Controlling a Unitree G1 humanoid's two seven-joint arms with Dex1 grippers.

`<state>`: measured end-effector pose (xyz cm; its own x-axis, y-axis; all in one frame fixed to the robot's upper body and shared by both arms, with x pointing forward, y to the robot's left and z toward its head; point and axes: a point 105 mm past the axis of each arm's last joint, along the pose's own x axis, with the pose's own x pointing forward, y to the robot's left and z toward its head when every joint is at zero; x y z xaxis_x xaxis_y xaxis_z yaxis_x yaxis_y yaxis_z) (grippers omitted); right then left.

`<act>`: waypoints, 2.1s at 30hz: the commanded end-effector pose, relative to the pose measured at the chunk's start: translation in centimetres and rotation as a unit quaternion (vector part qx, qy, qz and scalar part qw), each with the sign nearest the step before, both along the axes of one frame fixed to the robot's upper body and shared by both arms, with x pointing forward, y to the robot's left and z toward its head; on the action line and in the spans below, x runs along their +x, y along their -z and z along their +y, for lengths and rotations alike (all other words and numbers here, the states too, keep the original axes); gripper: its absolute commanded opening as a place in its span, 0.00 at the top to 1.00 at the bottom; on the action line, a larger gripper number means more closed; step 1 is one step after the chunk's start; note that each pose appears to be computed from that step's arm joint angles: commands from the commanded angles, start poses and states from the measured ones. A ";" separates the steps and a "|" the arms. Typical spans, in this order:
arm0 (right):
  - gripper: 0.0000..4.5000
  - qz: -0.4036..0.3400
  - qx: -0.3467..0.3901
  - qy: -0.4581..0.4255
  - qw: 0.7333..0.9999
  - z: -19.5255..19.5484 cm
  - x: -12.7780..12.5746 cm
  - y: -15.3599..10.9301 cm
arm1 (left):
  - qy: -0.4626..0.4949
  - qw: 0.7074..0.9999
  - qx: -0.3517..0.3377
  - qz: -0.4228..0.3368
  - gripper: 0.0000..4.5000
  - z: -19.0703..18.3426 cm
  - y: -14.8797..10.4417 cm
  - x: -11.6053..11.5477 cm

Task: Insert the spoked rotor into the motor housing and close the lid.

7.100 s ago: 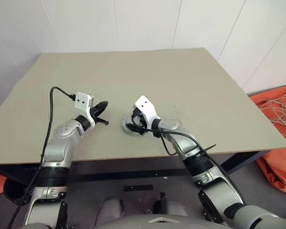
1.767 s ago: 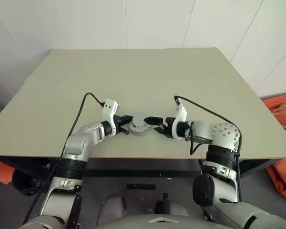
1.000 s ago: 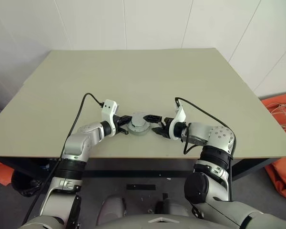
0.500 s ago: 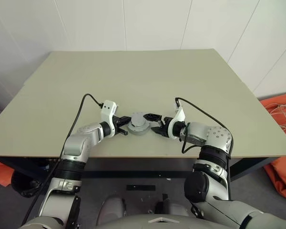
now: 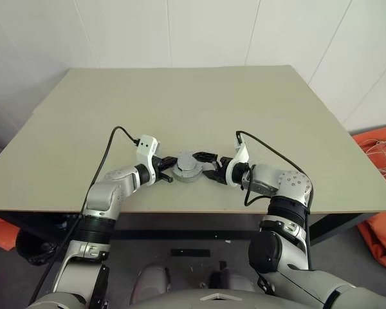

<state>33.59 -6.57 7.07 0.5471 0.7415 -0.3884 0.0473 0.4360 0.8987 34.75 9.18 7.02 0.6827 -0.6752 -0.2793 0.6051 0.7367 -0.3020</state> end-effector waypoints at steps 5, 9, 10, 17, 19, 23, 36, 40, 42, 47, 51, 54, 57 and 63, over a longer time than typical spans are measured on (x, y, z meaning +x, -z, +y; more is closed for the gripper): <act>0.01 -0.041 0.082 -0.063 0.994 4.7 -0.3 -3.5 | 0.017 1.000 0.000 0.001 1.00 -0.8 0.0 -0.3; 0.01 -0.044 0.101 -0.062 0.992 4.9 -0.2 -3.8 | 0.016 1.000 0.000 0.000 1.00 -0.8 0.0 -0.3; 0.01 -0.045 0.105 -0.063 0.991 4.9 -0.2 -3.8 | 0.016 1.000 0.000 0.000 1.00 -0.8 0.0 -0.3; 0.01 -0.048 0.109 -0.061 0.991 5.0 -0.1 -4.0 | 0.016 1.000 0.000 0.000 1.00 -0.8 -0.1 -0.4; 0.15 -0.048 0.107 -0.058 0.991 4.9 -0.1 -3.9 | 0.017 1.000 0.000 0.000 1.00 -0.8 0.0 -0.4; 0.44 -0.050 0.106 -0.057 0.991 4.9 0.0 -4.0 | 0.017 1.000 -0.001 0.000 1.00 -0.9 0.0 -0.4; 0.76 -0.053 0.107 -0.078 0.990 5.1 -0.5 -4.2 | 0.015 1.000 -0.001 -0.001 1.00 -0.9 -0.1 -0.3; 0.76 -0.052 0.108 -0.092 0.989 5.2 -1.0 -4.1 | 0.015 1.000 -0.001 -0.001 1.00 -1.0 -0.1 -0.3; 0.76 -0.051 0.107 -0.100 0.988 5.3 -1.3 -4.0 | 0.015 1.000 -0.001 -0.001 1.00 -1.0 -0.1 -0.3; 0.76 -0.061 0.120 -0.121 0.983 5.8 -1.9 -4.5 | 0.014 1.000 -0.002 -0.001 1.00 -0.9 -0.1 -0.3; 0.76 -0.064 0.125 -0.129 0.982 6.0 -2.1 -4.7 | 0.013 1.000 -0.002 -0.002 1.00 -0.8 -0.1 -0.2; 0.76 -0.061 0.125 -0.128 0.982 6.1 -2.1 -4.7 | 0.013 1.000 -0.002 -0.002 1.00 -0.8 -0.2 -0.3; 0.76 -0.061 0.126 -0.131 0.982 6.2 -2.2 -4.7 | 0.014 1.000 -0.002 -0.002 1.00 -0.8 -0.1 -0.3; 0.76 -0.062 0.127 -0.133 0.981 6.3 -2.2 -4.7 | 0.012 1.000 -0.002 -0.004 1.00 -0.8 -0.3 -0.2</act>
<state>32.82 -5.51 7.40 0.4897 0.8029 -0.3400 0.0217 0.3786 0.9253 35.02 10.30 6.98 0.7122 -0.6402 -0.2881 0.5749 0.7673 -0.2841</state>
